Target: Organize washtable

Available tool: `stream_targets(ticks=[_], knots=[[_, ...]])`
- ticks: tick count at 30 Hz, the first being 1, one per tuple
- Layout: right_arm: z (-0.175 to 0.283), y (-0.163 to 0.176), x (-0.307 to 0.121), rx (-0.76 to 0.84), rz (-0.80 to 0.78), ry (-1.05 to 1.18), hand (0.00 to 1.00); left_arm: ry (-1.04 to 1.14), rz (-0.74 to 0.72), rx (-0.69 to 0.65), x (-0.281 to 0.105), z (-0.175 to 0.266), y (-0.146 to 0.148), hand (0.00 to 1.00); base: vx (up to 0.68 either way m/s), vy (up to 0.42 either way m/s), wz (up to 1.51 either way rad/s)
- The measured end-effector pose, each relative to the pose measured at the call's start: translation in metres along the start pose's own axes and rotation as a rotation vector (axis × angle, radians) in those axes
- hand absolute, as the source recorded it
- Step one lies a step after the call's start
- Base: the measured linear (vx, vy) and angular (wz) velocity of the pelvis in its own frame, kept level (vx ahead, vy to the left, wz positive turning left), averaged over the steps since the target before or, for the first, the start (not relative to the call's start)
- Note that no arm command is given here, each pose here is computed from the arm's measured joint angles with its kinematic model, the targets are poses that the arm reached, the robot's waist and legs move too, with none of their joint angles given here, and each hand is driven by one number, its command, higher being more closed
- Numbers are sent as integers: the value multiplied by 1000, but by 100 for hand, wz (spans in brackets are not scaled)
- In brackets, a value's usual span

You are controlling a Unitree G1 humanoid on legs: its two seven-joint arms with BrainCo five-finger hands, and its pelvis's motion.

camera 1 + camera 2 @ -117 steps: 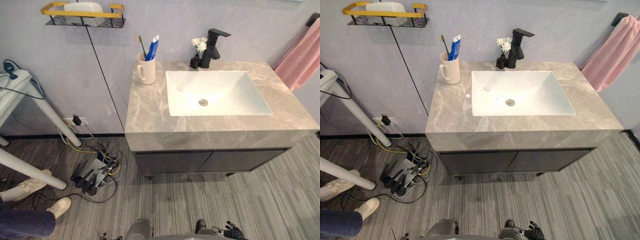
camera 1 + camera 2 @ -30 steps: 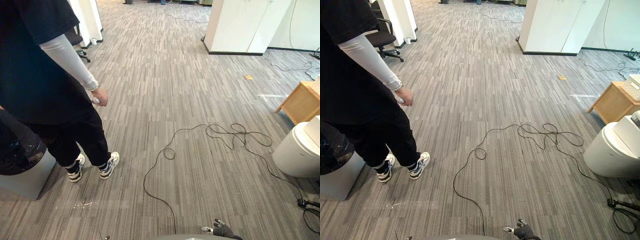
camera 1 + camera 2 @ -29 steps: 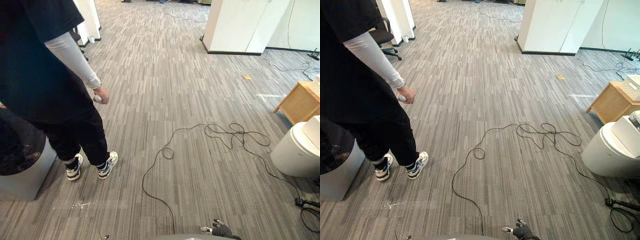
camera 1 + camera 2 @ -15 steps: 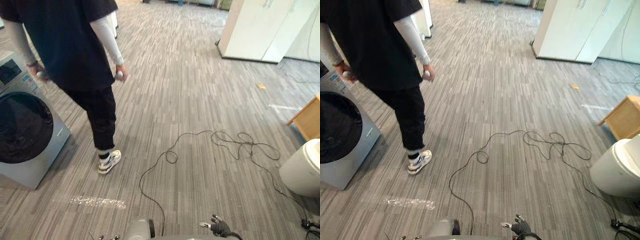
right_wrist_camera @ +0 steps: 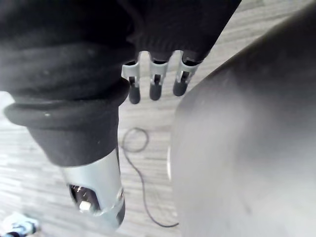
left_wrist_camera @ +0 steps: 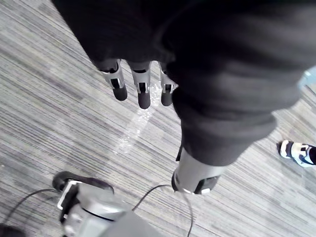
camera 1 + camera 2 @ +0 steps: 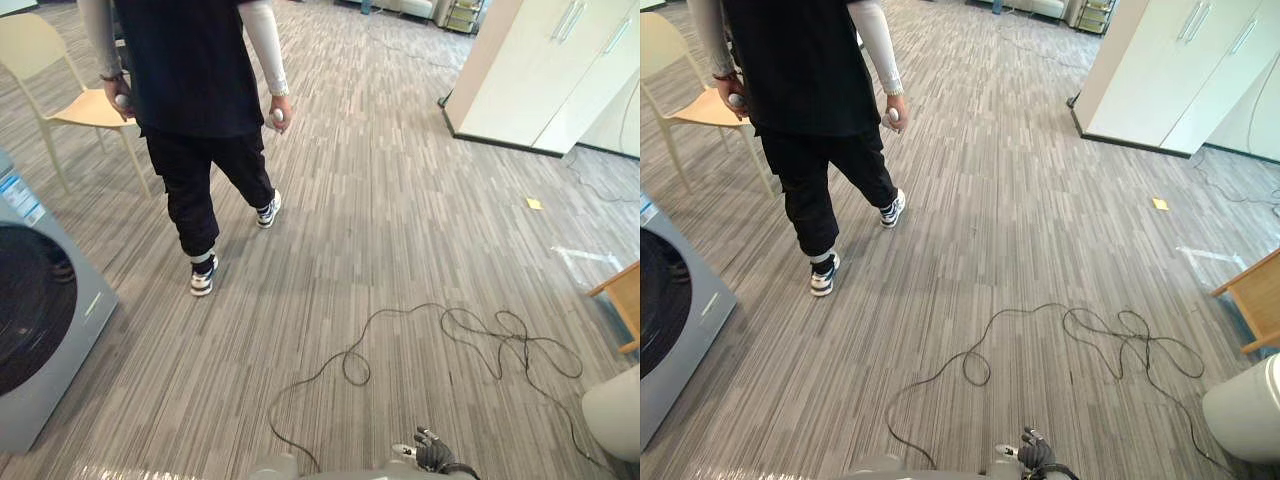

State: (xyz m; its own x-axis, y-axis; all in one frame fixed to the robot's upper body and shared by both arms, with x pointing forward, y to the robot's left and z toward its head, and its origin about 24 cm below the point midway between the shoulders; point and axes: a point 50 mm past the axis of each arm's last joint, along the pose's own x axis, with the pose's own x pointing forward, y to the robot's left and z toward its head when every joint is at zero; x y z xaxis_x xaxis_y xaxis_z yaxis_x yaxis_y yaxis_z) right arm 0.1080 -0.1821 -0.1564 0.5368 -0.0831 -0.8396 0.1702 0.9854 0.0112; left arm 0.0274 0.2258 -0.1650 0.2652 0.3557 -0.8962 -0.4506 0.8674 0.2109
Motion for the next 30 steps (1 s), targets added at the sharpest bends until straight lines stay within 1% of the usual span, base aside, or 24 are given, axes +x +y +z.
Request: stream_targets(ticks=[2,5,6,7,9,10,12,15,17,19,20,22,26,30], knots=[[2,-1,0,0,-6,-11,0,-19,-13,11,1,5,-5,0,603,24,72],[4,1,0,5,-3,-15,0,-23,-7,4,0,5,-5,0,884,-100,71],[8,-4,0,-6,-13,-31,0,-6,-23,-15,-2,0,-14,0,888,-98,55],[16,-10,1,-20,-27,-52,0,7,-31,-73,-3,-2,-23,0,874,-81,41],[15,-14,0,-26,-34,-49,0,1,-26,-150,-3,2,-28,0,866,-94,-19],[12,-16,0,-33,-39,-35,0,16,-18,-163,-4,-3,-27,0,855,-94,-50],[6,-16,1,-31,-38,1,0,-6,-14,-158,-2,4,-24,0,786,2,-41],[0,-1,4,-58,8,59,0,-11,-3,-114,-2,3,-15,0,731,126,-56],[2,6,6,-60,26,58,0,1,-6,-73,-3,-2,-11,0,725,330,-63],[2,3,6,-78,21,68,0,27,-11,-45,-5,-12,-10,0,702,366,-21],[-2,14,6,-96,53,83,0,12,-1,-18,-3,-7,-3,0,687,296,9],[0,20,6,-101,68,72,0,-19,3,-6,-1,0,0,0,653,262,26],[-8,15,5,-59,48,96,0,19,7,-12,-2,-7,1,0,563,244,13],[-2,5,5,-34,22,66,0,23,3,-14,-2,-8,0,0,478,143,-14]])
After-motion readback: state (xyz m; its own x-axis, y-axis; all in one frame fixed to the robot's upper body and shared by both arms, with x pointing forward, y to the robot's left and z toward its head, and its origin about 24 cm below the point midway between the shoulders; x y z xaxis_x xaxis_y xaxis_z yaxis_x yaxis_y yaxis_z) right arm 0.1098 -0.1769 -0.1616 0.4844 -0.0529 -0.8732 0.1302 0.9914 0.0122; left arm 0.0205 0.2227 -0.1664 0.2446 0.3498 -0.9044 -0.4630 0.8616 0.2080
